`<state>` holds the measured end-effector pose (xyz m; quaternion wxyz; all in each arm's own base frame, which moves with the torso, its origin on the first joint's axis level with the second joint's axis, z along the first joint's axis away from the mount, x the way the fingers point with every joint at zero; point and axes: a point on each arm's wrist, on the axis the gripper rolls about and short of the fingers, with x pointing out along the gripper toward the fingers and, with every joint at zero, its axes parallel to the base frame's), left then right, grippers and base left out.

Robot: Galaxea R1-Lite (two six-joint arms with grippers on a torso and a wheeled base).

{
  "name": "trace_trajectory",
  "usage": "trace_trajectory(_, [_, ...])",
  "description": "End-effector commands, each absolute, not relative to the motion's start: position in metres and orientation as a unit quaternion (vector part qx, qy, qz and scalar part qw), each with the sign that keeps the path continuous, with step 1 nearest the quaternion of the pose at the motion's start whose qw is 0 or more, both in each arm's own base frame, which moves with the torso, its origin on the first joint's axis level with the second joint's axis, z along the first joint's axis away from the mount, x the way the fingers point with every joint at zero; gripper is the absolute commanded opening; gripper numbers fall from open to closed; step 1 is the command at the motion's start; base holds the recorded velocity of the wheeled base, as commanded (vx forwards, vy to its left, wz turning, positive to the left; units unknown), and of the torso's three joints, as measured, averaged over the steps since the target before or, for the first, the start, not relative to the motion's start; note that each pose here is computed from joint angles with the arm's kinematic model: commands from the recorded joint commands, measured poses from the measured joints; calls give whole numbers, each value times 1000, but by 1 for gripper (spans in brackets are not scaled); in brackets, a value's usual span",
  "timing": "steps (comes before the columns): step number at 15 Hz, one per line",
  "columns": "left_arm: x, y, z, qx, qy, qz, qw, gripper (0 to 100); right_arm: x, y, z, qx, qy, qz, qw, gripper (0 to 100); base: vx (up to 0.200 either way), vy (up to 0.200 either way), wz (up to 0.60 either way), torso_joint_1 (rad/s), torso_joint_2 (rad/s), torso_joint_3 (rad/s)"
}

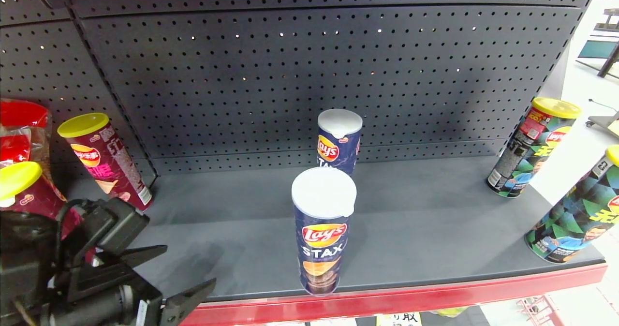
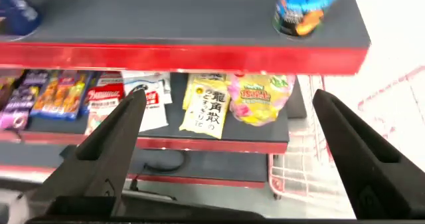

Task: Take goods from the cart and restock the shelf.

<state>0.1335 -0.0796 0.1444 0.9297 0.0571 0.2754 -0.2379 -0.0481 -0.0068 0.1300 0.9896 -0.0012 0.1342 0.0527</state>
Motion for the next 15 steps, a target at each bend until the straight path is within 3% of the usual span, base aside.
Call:
trace_trajectory(1, [157, -102, 124, 66, 315, -250, 913, 100, -47, -7, 118, 0, 131, 38, 991, 100, 0, 0, 0, 0, 0, 0])
trace_trajectory(4, [168, -118, 121, 42, 335, -253, 907, 100, -40, -6, 107, -4, 132, 38, 991, 100, 0, 0, 0, 0, 0, 0])
trace_trajectory(15, [204, -160, 120, 48, 337, -277, 899, 100, -37, -6, 98, -5, 147, 35, 988, 100, 0, 0, 0, 0, 0, 0])
